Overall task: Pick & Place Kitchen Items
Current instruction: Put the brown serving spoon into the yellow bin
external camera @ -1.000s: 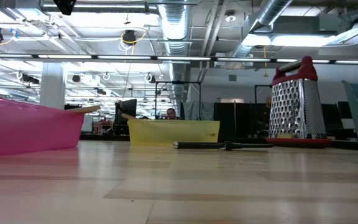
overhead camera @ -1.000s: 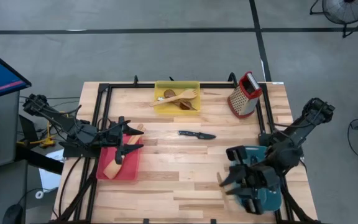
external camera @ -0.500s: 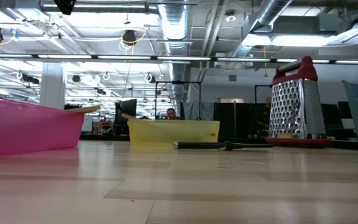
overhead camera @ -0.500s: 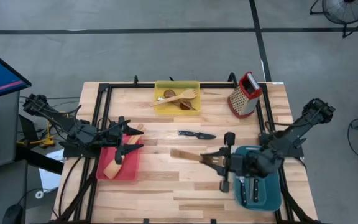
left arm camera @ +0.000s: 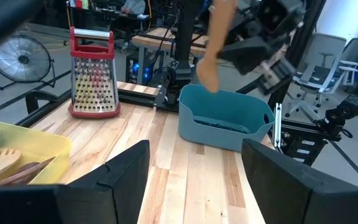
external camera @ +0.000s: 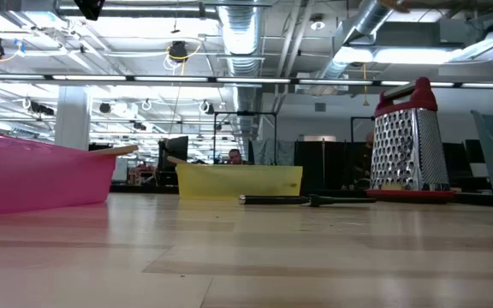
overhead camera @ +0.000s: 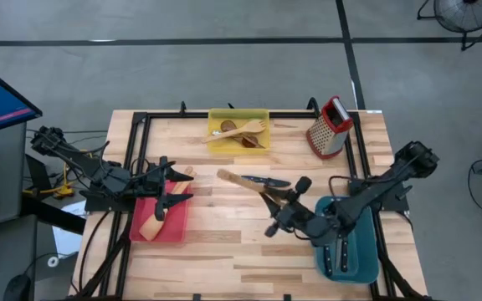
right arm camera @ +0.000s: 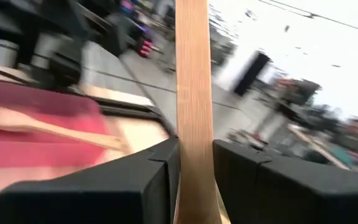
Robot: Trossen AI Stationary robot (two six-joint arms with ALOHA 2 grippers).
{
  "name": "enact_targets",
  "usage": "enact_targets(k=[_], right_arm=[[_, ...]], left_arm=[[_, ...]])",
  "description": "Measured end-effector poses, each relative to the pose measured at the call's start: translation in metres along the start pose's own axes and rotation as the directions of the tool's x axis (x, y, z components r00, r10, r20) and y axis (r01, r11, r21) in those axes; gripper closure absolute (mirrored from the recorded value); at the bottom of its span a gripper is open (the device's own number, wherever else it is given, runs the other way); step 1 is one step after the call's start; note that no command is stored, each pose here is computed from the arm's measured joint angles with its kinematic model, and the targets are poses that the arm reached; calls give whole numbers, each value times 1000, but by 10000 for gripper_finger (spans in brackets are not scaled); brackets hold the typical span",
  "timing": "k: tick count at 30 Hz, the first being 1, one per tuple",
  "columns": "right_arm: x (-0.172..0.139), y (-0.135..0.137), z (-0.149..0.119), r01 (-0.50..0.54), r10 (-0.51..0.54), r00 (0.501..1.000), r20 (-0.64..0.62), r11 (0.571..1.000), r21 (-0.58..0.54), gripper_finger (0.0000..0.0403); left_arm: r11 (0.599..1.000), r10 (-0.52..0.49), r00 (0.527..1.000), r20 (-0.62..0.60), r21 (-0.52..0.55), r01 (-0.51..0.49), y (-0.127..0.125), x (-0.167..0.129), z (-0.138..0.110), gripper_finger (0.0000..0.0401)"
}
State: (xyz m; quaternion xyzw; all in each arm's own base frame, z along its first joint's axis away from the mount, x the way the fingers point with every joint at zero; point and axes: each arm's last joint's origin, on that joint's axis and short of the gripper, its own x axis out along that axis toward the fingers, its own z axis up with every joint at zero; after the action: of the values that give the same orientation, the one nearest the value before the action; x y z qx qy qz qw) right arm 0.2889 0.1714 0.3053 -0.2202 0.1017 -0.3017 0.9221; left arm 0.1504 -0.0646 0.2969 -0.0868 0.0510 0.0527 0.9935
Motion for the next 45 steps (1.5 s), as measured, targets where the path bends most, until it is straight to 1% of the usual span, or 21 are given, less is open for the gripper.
enact_targets(k=[2,7,12,13,14,16,20,22,26,30,34,39,41,45], right_arm=[[5,4,-4,47,-47,999,-18,999,-9,320],[17,-2,-5,95,-94,995,-40,995,22,320],[44,-17,-8,173,-169,983,-73,983,60,320],[52,-21,-9,174,-169,983,-76,983,63,320],[60,-24,-11,163,-158,985,-76,984,65,320],[78,-32,-14,106,-101,993,-62,991,79,320],[116,-55,-27,25,-17,998,-57,988,149,320],[134,-70,-35,17,-4,998,-71,984,179,320],[164,-100,-53,42,-15,993,-118,972,229,320],[190,-126,-72,-5,40,992,-123,962,272,320],[219,-137,-99,2,40,989,-142,958,285,320],[248,-137,-132,-57,102,986,-129,947,317,320],[255,-136,-142,-72,122,985,-124,934,349,320],[262,-132,-156,-81,157,974,-165,915,396,320]], left_arm=[[1000,-1,1000,0,0,1,0,0,0,164],[1000,0,1000,0,0,0,0,0,0,164],[1000,0,1000,0,0,0,0,0,0,164],[1000,0,1000,0,0,0,0,0,0,164],[1000,0,1000,0,0,0,0,0,0,164],[1000,0,1000,0,0,0,0,0,0,164],[1000,0,1000,-1,1,0,0,0,0,164],[1000,0,1000,-1,1,0,0,0,0,164],[1000,0,1000,-2,2,0,0,0,0,164],[1000,0,1000,-3,5,0,0,0,0,164],[1000,0,1000,-3,11,0,0,0,0,164],[1000,0,1000,-3,12,0,0,0,0,164],[1000,0,1000,-3,12,0,0,0,0,164],[1000,0,1000,-3,14,0,0,0,0,164]])
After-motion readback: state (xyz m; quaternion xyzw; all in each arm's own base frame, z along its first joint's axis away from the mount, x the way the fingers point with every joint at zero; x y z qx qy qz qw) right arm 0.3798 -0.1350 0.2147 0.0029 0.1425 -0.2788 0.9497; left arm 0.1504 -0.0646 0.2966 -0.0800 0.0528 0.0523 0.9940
